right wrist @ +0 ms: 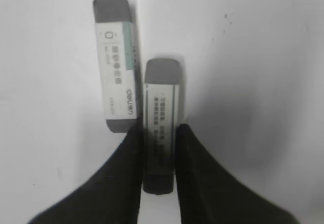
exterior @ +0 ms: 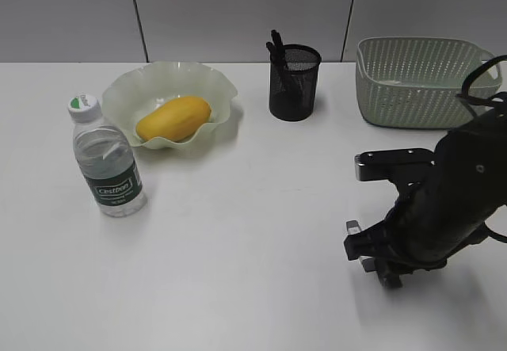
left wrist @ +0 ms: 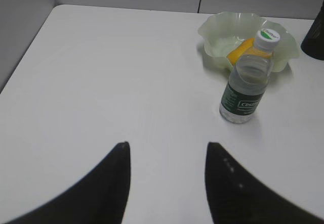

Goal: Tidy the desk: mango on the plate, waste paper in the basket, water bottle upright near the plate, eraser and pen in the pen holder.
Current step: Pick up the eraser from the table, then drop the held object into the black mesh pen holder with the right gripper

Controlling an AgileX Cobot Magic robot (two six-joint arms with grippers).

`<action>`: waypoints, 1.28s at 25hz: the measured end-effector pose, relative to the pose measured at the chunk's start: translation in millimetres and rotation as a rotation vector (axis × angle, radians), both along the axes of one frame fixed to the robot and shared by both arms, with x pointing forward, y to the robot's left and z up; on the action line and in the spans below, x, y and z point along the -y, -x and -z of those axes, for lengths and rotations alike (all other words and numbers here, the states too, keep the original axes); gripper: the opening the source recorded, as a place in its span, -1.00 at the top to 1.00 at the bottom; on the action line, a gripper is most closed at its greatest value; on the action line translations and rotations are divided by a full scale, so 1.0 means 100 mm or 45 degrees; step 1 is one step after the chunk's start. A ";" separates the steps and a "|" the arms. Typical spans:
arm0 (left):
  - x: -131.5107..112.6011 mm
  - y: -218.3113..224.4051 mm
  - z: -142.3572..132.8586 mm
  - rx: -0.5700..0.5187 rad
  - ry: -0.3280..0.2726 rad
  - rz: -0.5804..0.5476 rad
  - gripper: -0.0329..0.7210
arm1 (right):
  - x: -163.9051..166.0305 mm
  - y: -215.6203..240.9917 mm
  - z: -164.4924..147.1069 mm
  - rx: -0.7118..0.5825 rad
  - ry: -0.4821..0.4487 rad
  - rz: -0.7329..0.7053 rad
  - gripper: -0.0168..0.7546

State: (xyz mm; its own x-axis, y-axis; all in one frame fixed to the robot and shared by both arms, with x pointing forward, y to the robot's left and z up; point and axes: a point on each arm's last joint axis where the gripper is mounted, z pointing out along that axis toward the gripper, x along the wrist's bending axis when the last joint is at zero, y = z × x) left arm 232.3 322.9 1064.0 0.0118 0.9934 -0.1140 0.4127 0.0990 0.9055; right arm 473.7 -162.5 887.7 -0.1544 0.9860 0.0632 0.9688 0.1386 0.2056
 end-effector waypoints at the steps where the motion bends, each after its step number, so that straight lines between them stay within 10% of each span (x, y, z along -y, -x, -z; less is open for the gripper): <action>1: 0.00 0.00 0.00 0.000 0.000 0.000 -0.04 | 0.00 0.00 -0.04 0.023 -0.004 -0.012 0.54; 9: 0.00 0.00 0.00 0.000 0.000 0.000 -0.04 | -0.04 -0.17 -0.73 0.428 -0.074 -0.177 0.54; 16: 0.00 0.00 0.00 0.000 0.000 0.000 -0.04 | -0.53 -1.25 -1.39 0.932 -0.156 -0.306 0.54; 28: 0.00 0.00 0.00 0.000 0.000 0.000 0.06 | -0.86 -2.43 -0.93 0.891 -0.032 -0.255 0.54; 32: 0.00 0.00 0.00 0.000 0.000 0.000 0.11 | -0.86 -2.49 -0.81 0.856 -0.052 -0.257 0.17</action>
